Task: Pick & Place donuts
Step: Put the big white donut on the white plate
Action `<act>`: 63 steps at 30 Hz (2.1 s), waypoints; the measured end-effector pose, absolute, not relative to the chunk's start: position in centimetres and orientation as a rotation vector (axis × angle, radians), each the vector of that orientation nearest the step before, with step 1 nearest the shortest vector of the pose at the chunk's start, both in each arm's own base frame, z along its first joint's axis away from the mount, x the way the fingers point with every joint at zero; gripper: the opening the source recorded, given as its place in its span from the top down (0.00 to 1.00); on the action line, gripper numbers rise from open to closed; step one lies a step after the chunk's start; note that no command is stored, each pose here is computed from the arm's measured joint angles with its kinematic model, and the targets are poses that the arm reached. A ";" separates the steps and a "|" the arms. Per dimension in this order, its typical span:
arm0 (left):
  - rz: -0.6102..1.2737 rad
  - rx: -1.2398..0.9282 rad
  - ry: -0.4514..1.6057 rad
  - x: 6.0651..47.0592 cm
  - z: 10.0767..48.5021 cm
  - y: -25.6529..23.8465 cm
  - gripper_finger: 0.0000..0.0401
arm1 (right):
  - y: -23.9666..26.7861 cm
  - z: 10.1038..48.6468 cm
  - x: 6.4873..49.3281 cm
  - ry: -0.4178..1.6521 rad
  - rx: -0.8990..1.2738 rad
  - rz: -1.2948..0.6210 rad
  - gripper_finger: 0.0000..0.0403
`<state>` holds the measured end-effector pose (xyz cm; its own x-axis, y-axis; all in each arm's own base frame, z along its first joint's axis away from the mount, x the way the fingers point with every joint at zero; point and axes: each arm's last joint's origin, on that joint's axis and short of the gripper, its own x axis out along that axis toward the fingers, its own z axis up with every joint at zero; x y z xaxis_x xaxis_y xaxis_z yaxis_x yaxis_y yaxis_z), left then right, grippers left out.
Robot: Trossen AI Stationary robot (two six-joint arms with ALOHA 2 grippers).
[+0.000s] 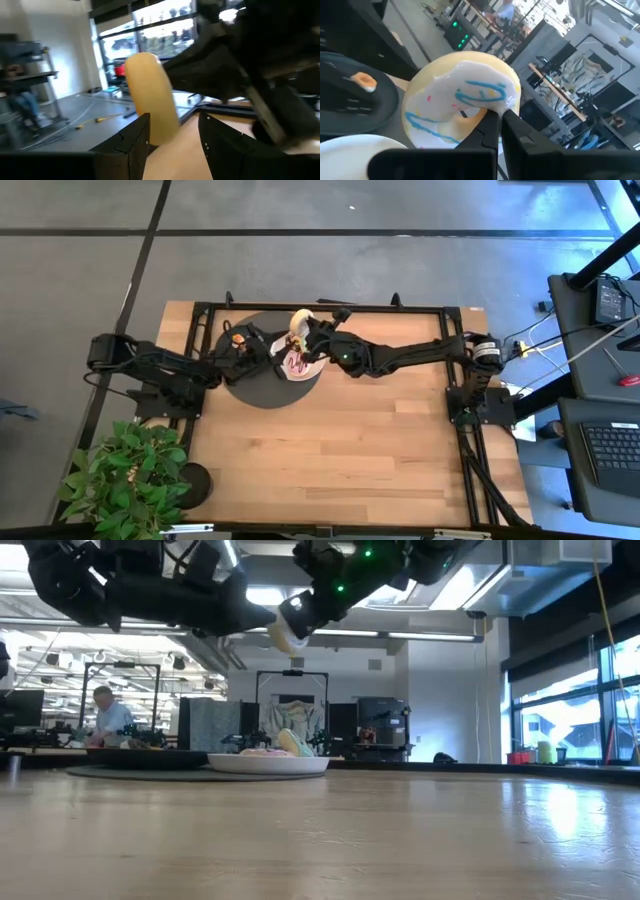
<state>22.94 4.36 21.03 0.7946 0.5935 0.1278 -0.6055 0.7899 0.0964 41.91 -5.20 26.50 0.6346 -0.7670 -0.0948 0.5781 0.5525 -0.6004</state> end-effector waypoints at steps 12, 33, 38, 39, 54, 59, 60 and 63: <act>0.719 0.169 -0.069 24.4 21.5 3.4 0.66 | -6.1 26.1 42.0 0.412 -0.616 -0.890 0.97; 0.730 0.144 -0.060 24.4 21.4 3.4 0.73 | -5.3 26.1 42.2 0.388 -0.616 -0.821 0.97; 0.717 0.131 -0.064 24.5 21.4 3.1 0.76 | -5.3 26.1 42.2 0.388 -0.616 -0.821 0.97; 0.716 0.131 -0.064 24.5 21.4 3.1 0.76 | -5.3 26.1 42.2 0.388 -0.616 -0.820 0.97; 0.825 0.151 -0.031 24.2 21.3 3.8 0.77 | -4.1 26.1 42.3 0.371 -0.618 -0.776 0.97; 0.845 0.152 -0.027 24.2 21.3 3.8 0.77 | -3.2 26.1 42.5 0.353 -0.619 -0.725 0.97; 0.855 0.151 -0.026 24.2 21.3 3.8 0.77 | -3.0 26.1 42.5 0.351 -0.620 -0.718 0.97; 0.873 0.149 -0.024 24.1 21.3 3.9 0.77 | -2.6 26.1 42.5 0.346 -0.621 -0.704 0.97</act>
